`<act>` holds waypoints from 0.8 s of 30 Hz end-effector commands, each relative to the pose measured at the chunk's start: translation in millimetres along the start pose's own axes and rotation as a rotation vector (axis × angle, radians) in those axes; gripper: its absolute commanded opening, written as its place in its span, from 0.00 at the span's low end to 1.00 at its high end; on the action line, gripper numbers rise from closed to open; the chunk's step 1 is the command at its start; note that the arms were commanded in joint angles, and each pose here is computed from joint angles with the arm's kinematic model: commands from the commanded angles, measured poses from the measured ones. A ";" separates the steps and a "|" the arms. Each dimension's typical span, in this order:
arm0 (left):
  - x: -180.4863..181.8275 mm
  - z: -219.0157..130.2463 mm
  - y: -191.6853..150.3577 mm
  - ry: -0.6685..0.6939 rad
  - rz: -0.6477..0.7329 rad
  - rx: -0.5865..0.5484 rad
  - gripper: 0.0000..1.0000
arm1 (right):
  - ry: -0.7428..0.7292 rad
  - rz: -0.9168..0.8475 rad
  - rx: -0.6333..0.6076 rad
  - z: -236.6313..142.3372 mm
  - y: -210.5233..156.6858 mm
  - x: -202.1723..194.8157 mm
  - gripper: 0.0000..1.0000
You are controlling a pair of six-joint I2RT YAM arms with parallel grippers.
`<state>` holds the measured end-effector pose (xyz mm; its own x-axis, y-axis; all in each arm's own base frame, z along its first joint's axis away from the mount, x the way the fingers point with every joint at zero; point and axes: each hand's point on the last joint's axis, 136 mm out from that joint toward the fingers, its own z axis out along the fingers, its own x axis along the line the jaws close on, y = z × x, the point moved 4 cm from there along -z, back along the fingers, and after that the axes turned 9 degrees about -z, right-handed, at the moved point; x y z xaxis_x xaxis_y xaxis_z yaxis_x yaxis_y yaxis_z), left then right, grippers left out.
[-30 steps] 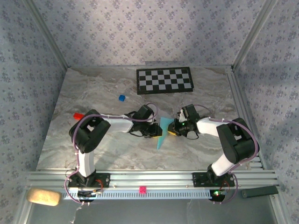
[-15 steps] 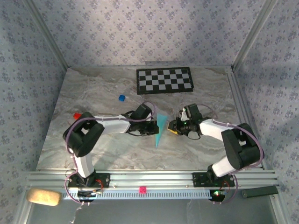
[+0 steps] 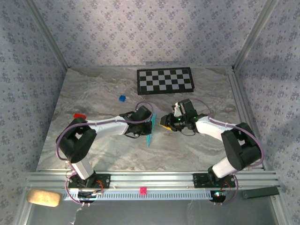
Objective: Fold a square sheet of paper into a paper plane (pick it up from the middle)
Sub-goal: Turn over a paper plane at the center of the table.
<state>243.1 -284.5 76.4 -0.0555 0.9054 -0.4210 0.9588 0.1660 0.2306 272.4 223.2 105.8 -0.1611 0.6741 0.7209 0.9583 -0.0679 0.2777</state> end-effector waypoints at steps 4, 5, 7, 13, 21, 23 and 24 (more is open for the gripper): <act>-8.3 -9.1 4.2 0.009 0.027 -0.028 0.01 | 0.009 0.022 0.049 25.3 -0.8 12.6 0.40; -8.4 -9.2 4.1 0.009 0.027 -0.029 0.01 | 0.008 0.024 0.053 27.9 -0.9 13.4 0.40; -8.0 -9.1 3.0 0.011 0.029 -0.028 0.01 | 0.017 0.021 0.066 33.4 -1.2 15.8 0.40; -9.5 -10.4 3.3 0.006 0.039 -0.030 0.02 | 0.010 0.026 0.099 45.9 -0.1 15.0 0.40; -11.3 -9.9 2.8 0.003 0.045 -0.020 0.07 | -0.052 0.046 0.119 51.0 -4.8 -2.1 0.29; -11.6 -8.0 1.6 0.000 0.044 -0.008 0.09 | -0.053 0.053 0.124 51.5 -7.0 -4.7 0.26; -13.0 -7.0 1.1 -0.007 0.043 -0.001 0.10 | -0.050 0.054 0.125 51.2 -7.3 -4.9 0.24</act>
<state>239.6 -285.2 77.3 -0.0367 0.9166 -0.3981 0.9606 0.1422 0.2387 281.7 262.2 77.1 -0.1246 0.6907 0.7123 0.9822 -0.0159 0.1872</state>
